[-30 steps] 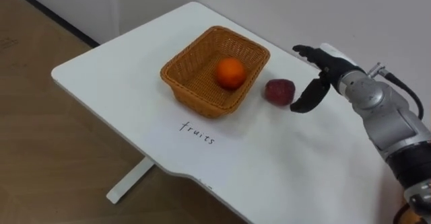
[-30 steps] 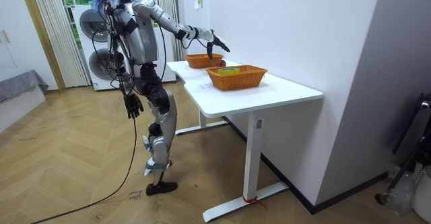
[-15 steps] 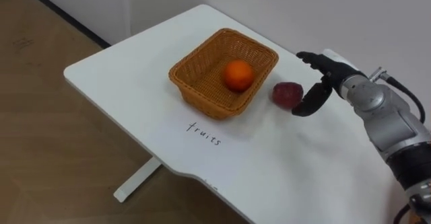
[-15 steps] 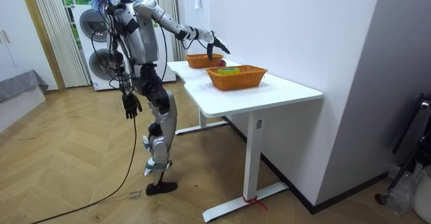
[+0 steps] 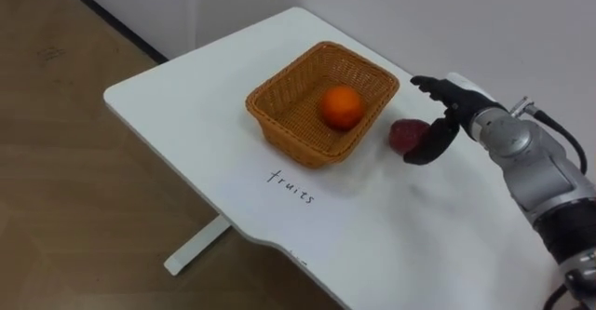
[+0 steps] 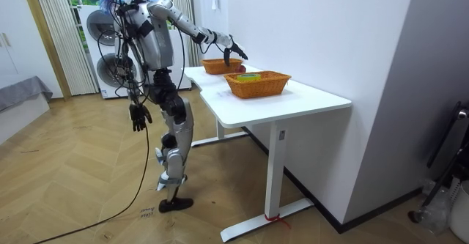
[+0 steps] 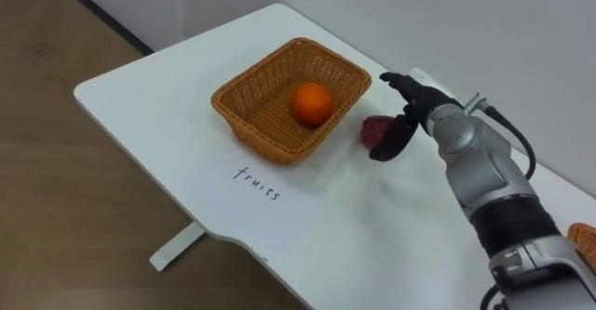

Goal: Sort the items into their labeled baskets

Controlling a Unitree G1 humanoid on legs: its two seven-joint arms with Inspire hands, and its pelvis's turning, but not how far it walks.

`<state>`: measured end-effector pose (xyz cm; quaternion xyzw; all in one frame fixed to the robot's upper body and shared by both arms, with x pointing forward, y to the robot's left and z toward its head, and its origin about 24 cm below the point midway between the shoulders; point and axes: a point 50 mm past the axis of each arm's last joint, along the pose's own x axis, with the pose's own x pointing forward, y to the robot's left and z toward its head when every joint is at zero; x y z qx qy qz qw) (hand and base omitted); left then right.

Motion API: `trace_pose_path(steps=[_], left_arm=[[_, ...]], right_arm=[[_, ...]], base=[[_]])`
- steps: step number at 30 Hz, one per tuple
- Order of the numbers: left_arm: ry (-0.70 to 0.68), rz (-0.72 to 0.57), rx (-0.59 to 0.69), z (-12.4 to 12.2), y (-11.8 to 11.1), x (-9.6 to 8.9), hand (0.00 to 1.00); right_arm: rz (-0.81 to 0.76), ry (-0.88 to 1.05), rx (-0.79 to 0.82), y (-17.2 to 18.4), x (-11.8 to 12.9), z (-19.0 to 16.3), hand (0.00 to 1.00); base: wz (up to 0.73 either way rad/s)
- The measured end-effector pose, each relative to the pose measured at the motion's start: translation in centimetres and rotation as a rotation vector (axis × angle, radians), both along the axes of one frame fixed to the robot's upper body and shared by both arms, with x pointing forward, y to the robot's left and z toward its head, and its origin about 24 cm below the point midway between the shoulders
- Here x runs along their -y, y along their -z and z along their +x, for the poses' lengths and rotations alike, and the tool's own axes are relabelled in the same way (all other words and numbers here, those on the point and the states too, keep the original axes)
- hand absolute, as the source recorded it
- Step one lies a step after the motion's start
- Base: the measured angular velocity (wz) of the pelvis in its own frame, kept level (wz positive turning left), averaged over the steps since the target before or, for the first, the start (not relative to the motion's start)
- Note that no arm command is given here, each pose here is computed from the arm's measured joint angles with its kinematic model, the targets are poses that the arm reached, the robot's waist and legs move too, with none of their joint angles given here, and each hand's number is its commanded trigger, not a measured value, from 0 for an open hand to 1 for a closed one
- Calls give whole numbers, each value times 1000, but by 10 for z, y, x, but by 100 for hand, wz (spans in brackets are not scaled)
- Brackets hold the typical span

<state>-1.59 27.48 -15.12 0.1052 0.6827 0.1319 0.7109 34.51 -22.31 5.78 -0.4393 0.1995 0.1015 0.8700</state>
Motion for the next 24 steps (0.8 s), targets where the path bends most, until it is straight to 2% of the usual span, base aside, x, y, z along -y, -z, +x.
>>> trace_pose_path(steps=[17,24], left_arm=[[5,-39,15,2,0,0,0],[8,-62,18,2,-1,-1,0]], right_arm=[[-15,18,1,2,3,0,0],[-40,55,-52,14,13,-4,0]], base=[[3],[-2]])
